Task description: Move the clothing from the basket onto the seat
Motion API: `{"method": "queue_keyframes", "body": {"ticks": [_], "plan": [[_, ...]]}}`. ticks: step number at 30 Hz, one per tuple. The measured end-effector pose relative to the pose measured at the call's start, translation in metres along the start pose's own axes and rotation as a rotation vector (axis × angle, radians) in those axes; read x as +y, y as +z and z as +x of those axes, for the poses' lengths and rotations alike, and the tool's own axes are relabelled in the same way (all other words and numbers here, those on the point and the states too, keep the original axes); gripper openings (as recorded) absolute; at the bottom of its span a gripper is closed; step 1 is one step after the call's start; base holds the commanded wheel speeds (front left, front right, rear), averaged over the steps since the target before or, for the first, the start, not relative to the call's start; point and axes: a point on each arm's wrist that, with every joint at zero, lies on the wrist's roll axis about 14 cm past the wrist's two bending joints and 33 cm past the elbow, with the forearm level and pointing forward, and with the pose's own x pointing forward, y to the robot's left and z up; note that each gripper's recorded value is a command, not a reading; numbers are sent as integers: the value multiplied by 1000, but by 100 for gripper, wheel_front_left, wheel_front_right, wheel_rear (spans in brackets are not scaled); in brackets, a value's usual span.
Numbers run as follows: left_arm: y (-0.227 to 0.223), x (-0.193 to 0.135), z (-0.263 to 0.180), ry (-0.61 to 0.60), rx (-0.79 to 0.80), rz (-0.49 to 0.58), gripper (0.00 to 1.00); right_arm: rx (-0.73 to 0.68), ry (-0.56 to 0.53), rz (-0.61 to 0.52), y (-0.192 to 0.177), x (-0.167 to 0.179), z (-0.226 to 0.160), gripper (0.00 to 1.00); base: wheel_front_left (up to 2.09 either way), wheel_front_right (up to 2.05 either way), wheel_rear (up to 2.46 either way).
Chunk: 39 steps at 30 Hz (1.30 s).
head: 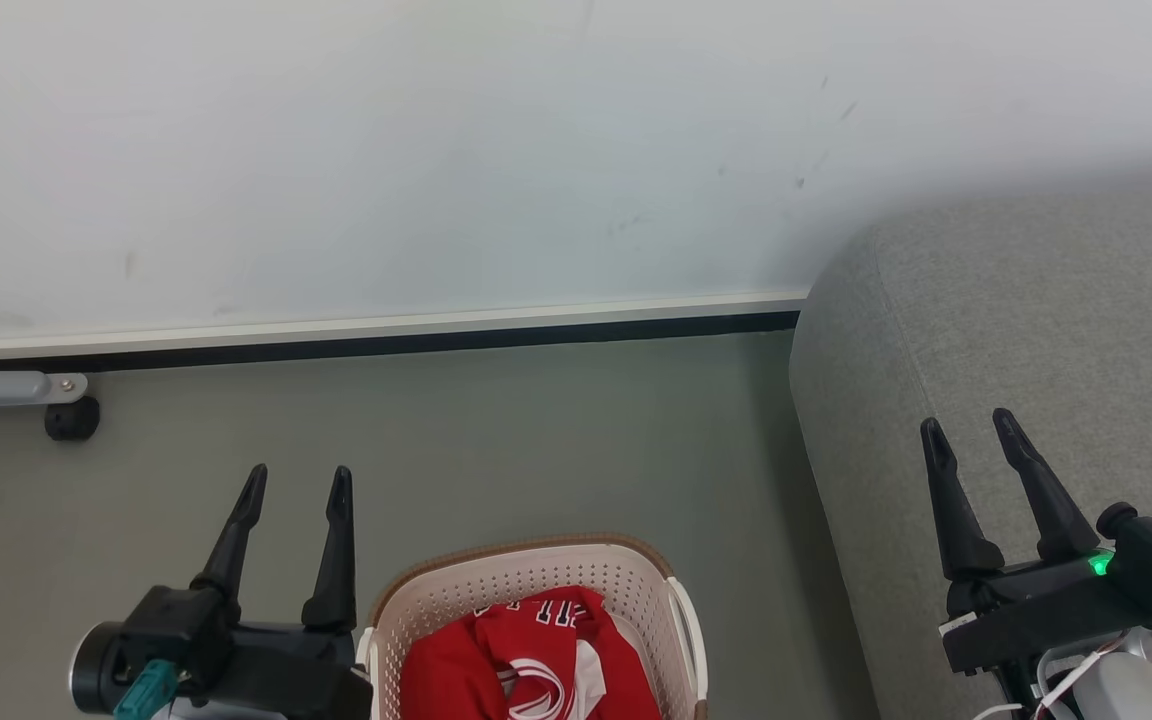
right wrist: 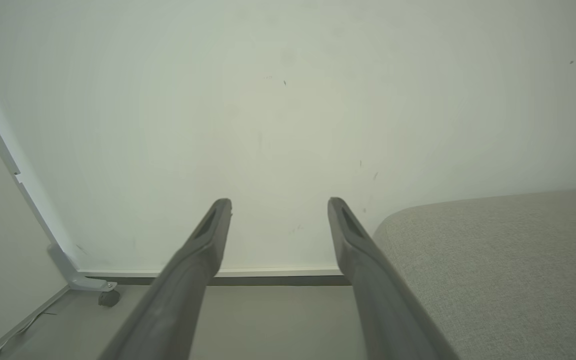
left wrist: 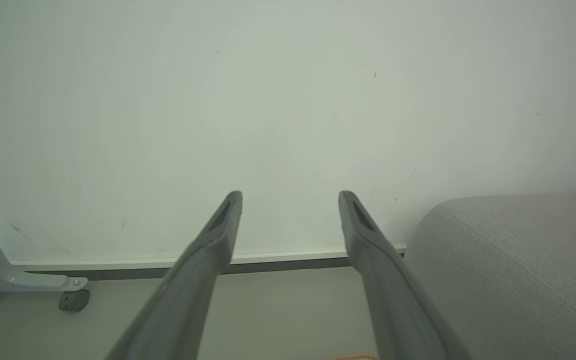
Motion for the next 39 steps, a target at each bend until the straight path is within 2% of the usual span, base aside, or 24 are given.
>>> {"method": "queue_keyframes", "body": {"ticks": [9,21,39], "plan": [[-7,-5,7,-9,12,-27,100,3,-9,-5,-3,-6,2,100,0,0,0],[-45,-17,28,-49,98,-59,100,37,-44,5,-21,-25,14,100,0,0,0],[-150,-30,71,-106,333,-108,100,68,-72,25,-58,-52,55,100,0,0,0]]}}
